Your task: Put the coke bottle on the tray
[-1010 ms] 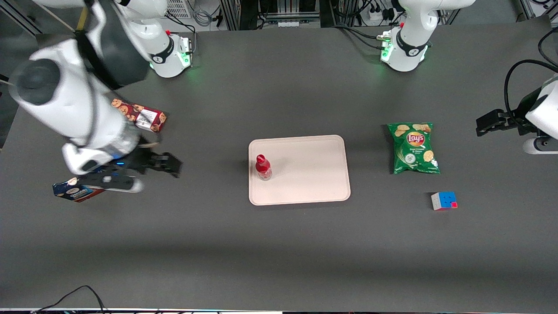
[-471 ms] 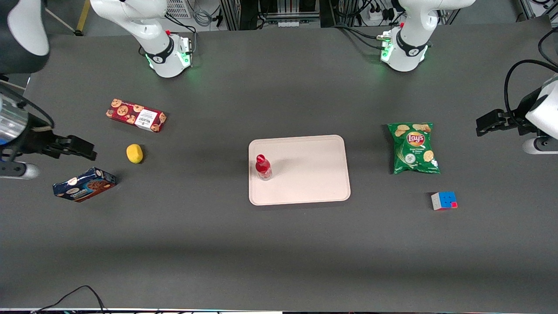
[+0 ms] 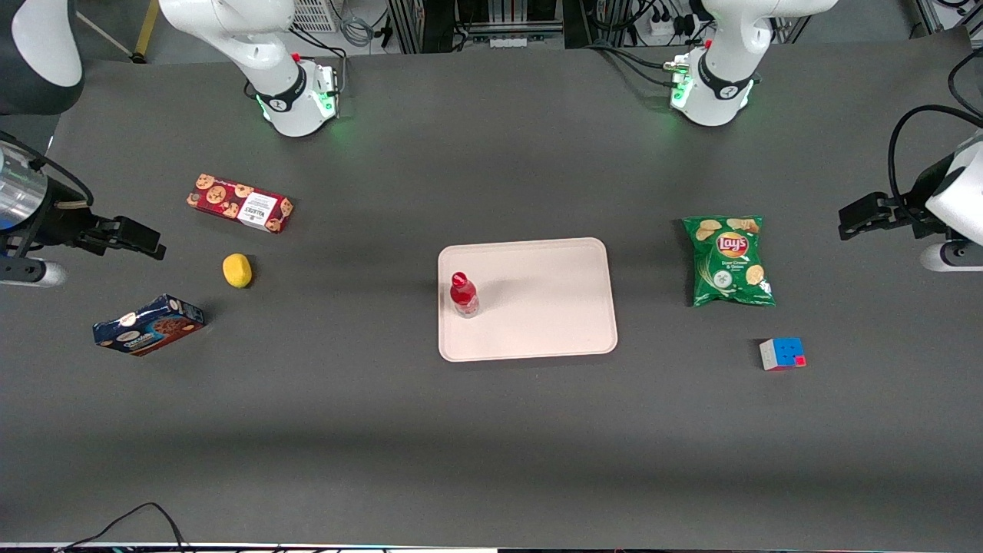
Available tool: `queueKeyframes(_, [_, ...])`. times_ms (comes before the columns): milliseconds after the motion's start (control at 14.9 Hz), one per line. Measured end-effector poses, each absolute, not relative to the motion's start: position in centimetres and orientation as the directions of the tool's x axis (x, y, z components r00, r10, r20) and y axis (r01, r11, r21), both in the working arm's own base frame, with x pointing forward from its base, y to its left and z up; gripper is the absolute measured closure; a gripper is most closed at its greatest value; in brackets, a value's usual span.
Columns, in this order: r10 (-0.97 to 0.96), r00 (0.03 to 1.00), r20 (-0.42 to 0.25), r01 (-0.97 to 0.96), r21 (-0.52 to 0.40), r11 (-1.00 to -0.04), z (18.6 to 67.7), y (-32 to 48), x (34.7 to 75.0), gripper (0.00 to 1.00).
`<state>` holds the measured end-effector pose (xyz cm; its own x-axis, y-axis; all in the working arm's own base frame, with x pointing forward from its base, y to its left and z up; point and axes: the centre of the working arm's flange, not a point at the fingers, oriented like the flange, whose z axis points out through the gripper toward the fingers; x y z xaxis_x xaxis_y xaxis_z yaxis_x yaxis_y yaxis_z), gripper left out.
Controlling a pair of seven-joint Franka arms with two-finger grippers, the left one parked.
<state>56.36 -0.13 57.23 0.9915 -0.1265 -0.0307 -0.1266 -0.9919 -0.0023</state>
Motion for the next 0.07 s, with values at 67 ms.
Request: queueKeyframes(67, [-0.125, 0.992, -0.027, -0.126, -0.002, -0.992, 57.06, -0.04, 55.99, 0.0])
